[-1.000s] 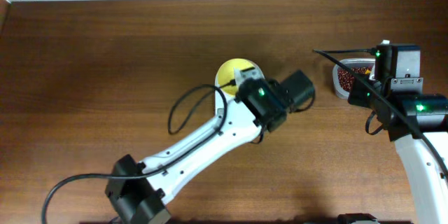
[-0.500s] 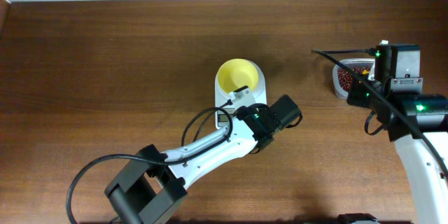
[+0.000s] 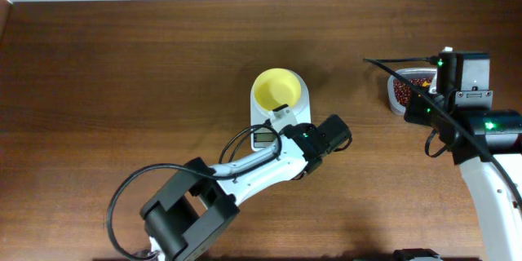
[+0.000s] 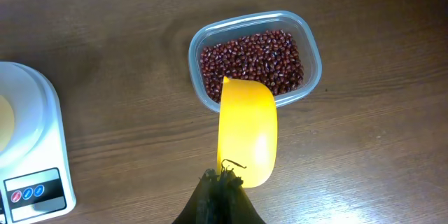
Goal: Scoop item into bowl and weigh 50g on scale
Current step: 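Release the scoop with the left gripper and carry it right toward the bean tub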
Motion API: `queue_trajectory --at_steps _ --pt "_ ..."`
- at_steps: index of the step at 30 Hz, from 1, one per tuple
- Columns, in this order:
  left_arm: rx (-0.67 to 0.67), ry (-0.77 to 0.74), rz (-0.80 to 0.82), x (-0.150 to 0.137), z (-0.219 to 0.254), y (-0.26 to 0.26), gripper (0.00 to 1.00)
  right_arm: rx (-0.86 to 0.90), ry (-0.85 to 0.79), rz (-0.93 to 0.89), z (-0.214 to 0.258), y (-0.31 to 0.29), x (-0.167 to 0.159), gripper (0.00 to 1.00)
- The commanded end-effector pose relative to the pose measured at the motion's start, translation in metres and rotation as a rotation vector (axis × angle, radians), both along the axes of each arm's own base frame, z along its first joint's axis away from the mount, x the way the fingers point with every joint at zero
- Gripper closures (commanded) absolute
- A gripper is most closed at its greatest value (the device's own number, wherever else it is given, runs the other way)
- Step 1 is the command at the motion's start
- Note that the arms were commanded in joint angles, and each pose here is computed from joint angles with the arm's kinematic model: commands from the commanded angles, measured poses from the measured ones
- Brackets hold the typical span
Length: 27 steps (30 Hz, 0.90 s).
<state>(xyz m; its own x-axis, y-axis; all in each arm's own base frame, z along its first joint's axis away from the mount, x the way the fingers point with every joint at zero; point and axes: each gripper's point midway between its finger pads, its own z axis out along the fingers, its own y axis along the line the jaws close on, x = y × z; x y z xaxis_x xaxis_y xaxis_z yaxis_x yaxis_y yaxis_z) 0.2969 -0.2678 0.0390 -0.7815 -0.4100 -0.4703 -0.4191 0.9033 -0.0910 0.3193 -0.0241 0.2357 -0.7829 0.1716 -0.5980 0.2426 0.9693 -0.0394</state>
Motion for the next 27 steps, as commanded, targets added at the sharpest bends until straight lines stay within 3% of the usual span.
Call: queue_trajectory --at_steps 1,15,27 --pt "0.038 -0.015 0.042 0.002 -0.011 0.008 1.00 0.002 -0.026 0.015 0.010 0.003 0.001 0.96" --pt "0.043 -0.159 0.069 0.025 0.002 0.007 1.00 0.002 -0.024 0.014 0.010 0.003 0.001 0.96" --pt "0.050 -0.155 0.068 0.028 -0.016 0.002 1.00 0.007 -0.021 0.008 0.008 0.003 0.003 0.96"
